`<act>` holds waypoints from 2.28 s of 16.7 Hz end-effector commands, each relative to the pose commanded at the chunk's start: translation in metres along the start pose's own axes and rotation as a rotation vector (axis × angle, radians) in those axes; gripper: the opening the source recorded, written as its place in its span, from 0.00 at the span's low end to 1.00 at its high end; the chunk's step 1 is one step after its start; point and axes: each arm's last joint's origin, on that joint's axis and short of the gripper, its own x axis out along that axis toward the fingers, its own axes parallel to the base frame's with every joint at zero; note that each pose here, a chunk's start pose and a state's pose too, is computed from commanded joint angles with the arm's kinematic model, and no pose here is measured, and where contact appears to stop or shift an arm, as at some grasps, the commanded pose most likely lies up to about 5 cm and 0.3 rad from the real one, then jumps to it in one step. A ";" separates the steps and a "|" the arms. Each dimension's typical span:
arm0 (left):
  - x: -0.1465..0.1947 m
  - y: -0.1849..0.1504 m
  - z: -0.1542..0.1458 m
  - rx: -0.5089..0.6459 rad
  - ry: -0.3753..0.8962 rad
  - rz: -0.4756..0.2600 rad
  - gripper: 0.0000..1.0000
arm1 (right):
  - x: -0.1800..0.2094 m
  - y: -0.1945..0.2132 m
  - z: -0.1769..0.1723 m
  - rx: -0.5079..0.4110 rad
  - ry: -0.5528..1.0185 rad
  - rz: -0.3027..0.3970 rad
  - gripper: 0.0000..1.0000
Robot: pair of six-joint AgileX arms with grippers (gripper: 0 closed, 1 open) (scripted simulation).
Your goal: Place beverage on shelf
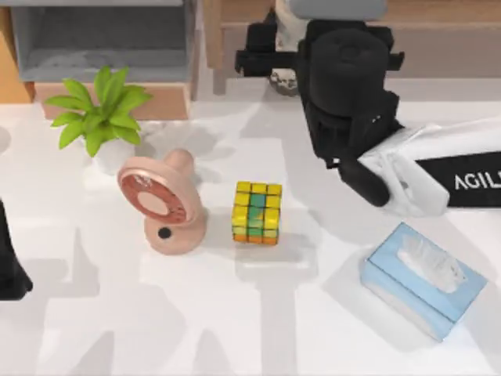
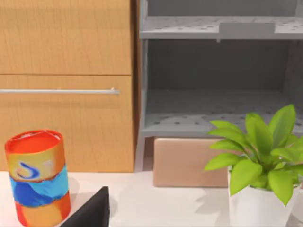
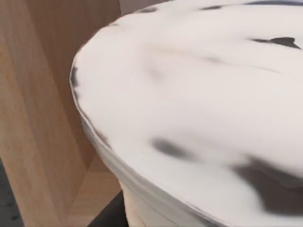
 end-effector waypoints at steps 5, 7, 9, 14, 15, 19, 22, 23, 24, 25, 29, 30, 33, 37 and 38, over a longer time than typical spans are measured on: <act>0.000 0.000 0.000 0.000 0.000 0.000 1.00 | 0.015 -0.035 0.054 -0.020 -0.011 0.022 0.00; 0.000 0.000 0.000 0.000 0.000 0.000 1.00 | 0.025 -0.060 0.068 -0.043 0.010 0.006 0.00; 0.000 0.000 0.000 0.000 0.000 0.000 1.00 | 0.034 -0.089 0.080 -0.066 0.040 -0.018 0.00; 0.000 0.000 0.000 0.000 0.000 0.000 1.00 | 0.048 -0.162 0.101 -0.104 0.128 -0.085 0.00; 0.000 0.000 0.000 0.000 0.000 0.000 1.00 | 0.049 -0.175 0.105 -0.108 0.142 -0.096 0.00; 0.000 0.000 0.000 0.000 0.000 0.000 1.00 | 0.048 -0.211 0.122 -0.113 0.165 -0.122 0.00; 0.000 0.000 0.000 0.000 0.000 0.000 1.00 | 0.046 -0.218 0.132 -0.114 0.153 -0.121 0.00; 0.000 0.000 0.000 0.000 0.000 0.000 1.00 | 0.046 -0.218 0.132 -0.114 0.153 -0.121 0.00; 0.000 0.000 0.000 0.000 0.000 0.000 1.00 | 0.046 -0.218 0.132 -0.114 0.153 -0.121 0.00; 0.000 0.000 0.000 0.000 0.000 0.000 1.00 | 0.046 -0.218 0.132 -0.114 0.153 -0.121 0.00; 0.000 0.000 0.000 0.000 0.000 0.000 1.00 | 0.055 -0.218 0.121 -0.113 0.168 -0.119 0.00; 0.000 0.000 0.000 0.000 0.000 0.000 1.00 | 0.060 -0.219 0.117 -0.113 0.169 -0.121 0.00; 0.000 0.000 0.000 0.000 0.000 0.000 1.00 | 0.076 -0.223 0.107 -0.114 0.156 -0.122 0.00; 0.000 0.000 0.000 0.000 0.000 0.000 1.00 | 0.084 -0.226 0.100 -0.114 0.153 -0.121 0.00; 0.000 0.000 0.000 0.000 0.000 0.000 1.00 | 0.084 -0.226 0.100 -0.114 0.153 -0.121 0.00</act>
